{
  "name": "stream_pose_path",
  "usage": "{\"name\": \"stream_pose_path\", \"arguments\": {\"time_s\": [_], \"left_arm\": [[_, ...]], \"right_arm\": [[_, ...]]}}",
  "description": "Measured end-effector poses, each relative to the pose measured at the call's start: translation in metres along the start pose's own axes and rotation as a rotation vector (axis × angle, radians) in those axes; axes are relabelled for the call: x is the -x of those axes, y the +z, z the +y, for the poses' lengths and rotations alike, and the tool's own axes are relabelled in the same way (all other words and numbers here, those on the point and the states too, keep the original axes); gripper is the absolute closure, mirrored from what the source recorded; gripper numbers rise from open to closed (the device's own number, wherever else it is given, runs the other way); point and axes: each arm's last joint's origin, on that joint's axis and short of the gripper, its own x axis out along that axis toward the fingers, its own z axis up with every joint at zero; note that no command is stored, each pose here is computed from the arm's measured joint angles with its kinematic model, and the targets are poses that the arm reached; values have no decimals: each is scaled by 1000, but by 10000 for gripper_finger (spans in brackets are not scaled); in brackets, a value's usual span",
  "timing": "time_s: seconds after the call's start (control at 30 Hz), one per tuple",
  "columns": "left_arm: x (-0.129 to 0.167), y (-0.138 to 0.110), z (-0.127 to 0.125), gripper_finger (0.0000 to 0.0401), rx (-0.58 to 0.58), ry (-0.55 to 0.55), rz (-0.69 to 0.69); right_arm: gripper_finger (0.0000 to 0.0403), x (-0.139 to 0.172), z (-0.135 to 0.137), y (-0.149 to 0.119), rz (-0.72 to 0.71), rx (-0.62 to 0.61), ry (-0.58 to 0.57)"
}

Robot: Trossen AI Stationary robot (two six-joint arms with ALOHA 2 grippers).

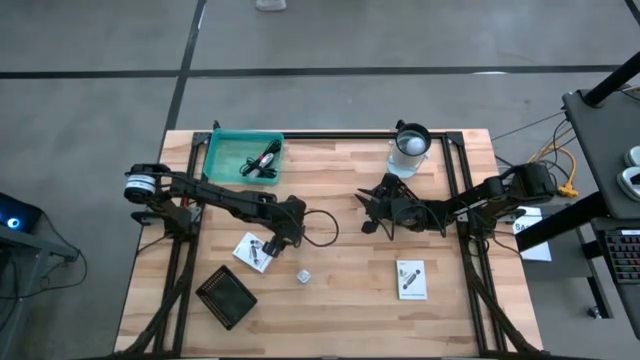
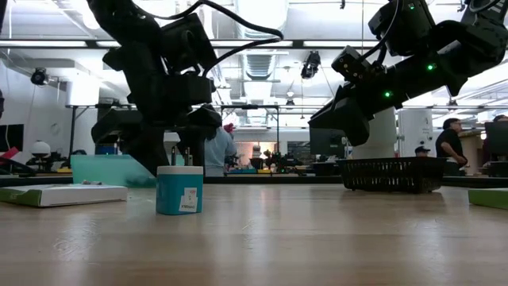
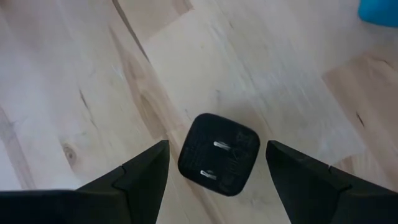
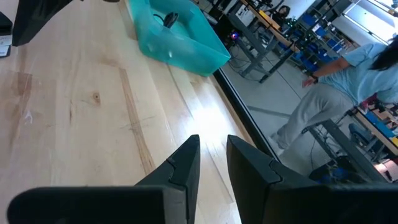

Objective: Pick and place items into bin
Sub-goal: Put the black charger adapter into the top black bin

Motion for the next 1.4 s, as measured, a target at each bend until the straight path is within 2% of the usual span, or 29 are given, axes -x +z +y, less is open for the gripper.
{"name": "stream_pose_path", "arguments": {"time_s": [0.47, 0.6, 0.83, 1.13, 1.4], "left_arm": [[0, 1, 1, 154, -27, 9, -16], [0, 1, 1, 182, -27, 9, -16], [0, 2, 1, 259, -27, 9, -18], [0, 2, 1, 261, -78, 14, -23], [6, 14, 10, 261, -81, 123, -49]], "right_arm": [[335, 0, 0, 0, 0, 0, 0], [335, 0, 0, 0, 0, 0, 0], [335, 0, 0, 0, 0, 0, 0], [335, 0, 0, 0, 0, 1, 0], [335, 0, 0, 0, 0, 2, 0]]}}
